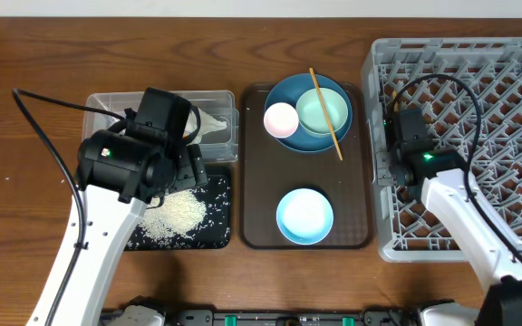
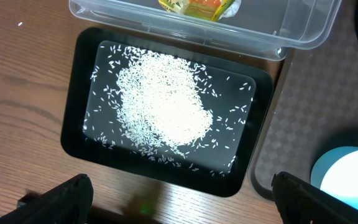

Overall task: Sort waste into correct bins and load items into the dishwasher rack
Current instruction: 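Carry the chopstick to the grey rack and insert it upright, then move the right gripper back to the second chopstick in the bowl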

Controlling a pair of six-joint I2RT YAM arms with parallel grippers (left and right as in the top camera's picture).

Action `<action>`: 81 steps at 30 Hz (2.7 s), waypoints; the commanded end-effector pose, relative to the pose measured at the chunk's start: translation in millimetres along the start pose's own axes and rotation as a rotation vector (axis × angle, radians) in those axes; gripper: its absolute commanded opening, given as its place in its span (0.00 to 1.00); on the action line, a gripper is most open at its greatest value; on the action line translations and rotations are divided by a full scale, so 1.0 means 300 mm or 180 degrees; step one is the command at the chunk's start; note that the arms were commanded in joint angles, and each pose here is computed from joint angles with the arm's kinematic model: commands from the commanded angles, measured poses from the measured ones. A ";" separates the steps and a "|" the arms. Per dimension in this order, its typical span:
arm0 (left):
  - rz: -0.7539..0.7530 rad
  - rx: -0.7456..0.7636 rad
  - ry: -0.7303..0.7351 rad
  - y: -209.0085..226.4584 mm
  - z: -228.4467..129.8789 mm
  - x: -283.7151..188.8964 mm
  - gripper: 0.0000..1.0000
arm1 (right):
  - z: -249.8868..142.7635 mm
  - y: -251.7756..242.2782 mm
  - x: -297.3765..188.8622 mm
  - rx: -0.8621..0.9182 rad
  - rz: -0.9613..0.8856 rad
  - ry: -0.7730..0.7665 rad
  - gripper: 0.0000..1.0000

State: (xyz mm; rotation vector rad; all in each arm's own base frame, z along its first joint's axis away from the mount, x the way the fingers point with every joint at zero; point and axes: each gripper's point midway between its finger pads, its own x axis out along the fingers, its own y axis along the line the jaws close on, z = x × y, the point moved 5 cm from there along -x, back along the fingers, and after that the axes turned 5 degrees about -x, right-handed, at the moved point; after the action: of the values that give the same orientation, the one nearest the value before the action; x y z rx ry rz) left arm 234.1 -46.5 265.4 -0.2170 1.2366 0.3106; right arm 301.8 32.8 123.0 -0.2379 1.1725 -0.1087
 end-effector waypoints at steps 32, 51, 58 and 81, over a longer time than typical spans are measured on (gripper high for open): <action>0.0065 0.0008 -0.0006 0.009 0.003 0.006 0.95 | 0.147 0.046 -0.190 0.0085 0.0746 -0.0589 0.20; 0.0066 0.0008 -0.0007 0.009 0.003 0.006 0.95 | 0.201 0.107 -0.214 0.0061 0.1195 -0.0865 0.33; 0.0065 0.0008 -0.0006 0.009 0.003 0.006 0.95 | 0.193 0.165 -0.201 -0.0061 0.1269 -0.0944 0.34; 0.0065 0.0008 -0.0006 0.009 0.003 0.006 0.95 | 0.162 0.325 0.069 -0.0313 0.1290 -0.0413 0.41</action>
State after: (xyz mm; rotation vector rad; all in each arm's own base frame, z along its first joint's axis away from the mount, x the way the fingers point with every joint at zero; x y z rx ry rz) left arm 234.0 -46.5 265.4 -0.2168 1.2370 0.3107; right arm 353.5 123.7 104.9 -0.0713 1.0663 0.2980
